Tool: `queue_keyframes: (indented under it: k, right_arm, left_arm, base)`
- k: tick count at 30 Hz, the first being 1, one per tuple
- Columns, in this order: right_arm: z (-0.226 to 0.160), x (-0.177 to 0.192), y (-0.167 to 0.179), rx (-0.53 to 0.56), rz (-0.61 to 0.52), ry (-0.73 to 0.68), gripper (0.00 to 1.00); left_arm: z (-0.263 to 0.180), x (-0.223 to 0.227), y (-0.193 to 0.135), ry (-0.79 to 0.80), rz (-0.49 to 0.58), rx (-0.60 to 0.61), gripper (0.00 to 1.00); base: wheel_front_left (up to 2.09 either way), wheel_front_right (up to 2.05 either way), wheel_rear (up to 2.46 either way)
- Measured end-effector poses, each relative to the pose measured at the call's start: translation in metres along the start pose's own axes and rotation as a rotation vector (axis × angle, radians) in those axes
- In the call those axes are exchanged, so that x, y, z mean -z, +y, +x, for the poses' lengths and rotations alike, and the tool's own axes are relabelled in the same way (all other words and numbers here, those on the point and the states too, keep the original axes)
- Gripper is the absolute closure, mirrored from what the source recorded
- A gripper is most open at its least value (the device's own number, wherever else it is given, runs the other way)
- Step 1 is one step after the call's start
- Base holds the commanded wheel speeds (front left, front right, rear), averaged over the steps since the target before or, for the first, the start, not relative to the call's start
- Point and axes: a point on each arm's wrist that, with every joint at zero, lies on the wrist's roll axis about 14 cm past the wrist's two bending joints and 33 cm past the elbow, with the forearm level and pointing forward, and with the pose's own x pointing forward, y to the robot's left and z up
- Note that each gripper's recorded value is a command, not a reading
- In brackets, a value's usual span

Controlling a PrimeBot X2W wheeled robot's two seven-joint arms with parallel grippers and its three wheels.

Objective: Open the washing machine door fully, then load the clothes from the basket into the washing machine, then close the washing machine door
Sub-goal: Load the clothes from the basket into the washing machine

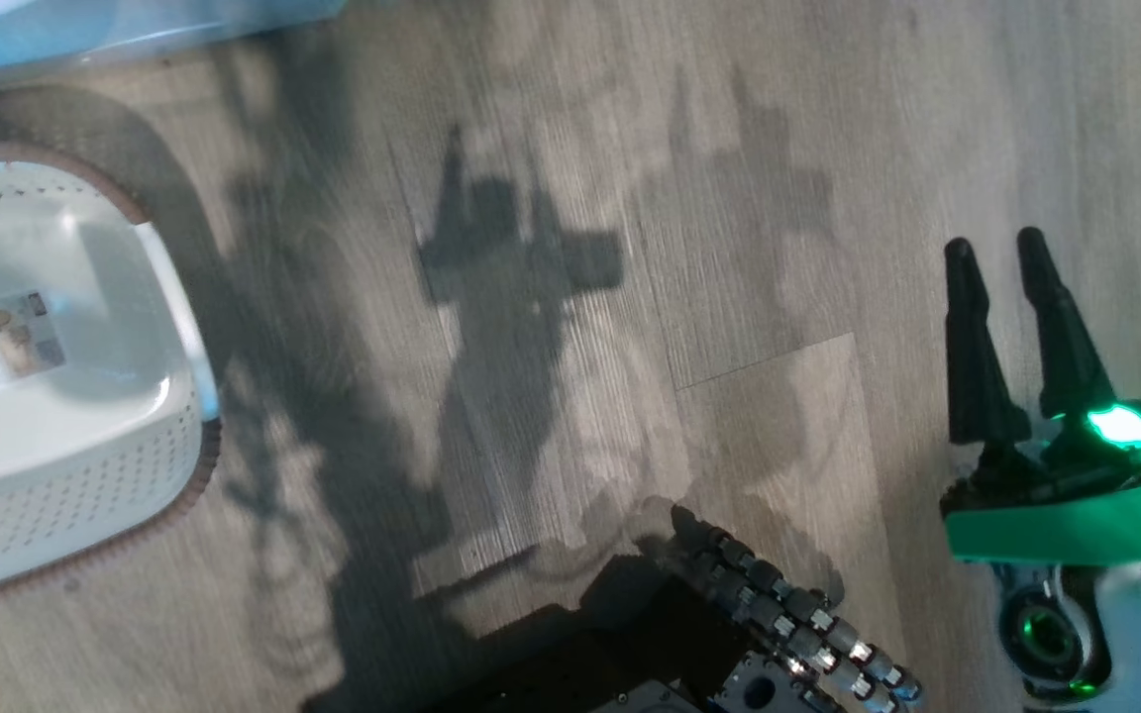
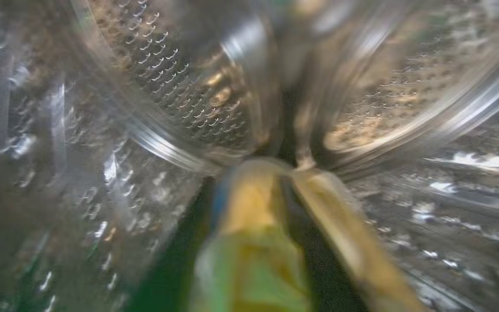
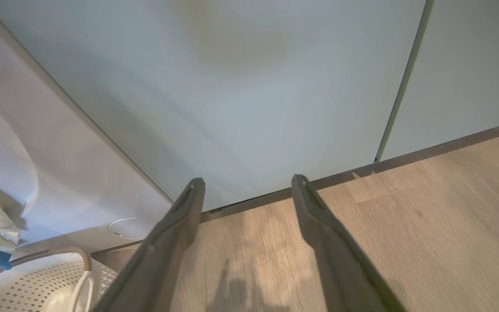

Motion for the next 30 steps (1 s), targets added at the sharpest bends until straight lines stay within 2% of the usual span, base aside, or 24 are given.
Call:
queue_keyframes:
  k: [6, 14, 30]
  right_arm:
    - [0.007, -0.007, 0.005, -0.025, -0.005, -0.029, 0.0]
    - [0.01, -0.009, 0.017, -0.066, -0.005, -0.043, 0.0]
    - [0.01, -0.02, 0.02, -0.079, -0.023, -0.075, 0.0]
  left_arm:
    - [-0.021, 0.014, -0.02, 0.02, -0.029, 0.027, 0.0]
    - [-0.043, 0.005, -0.014, 0.017, -0.04, 0.018, 0.0]
    - [-0.079, 0.018, -0.034, 0.054, -0.059, 0.033, 0.0]
  base:
    - [0.0, 0.0, 0.0]
    - [0.0, 0.0, 0.0]
    - [0.0, 0.0, 0.0]
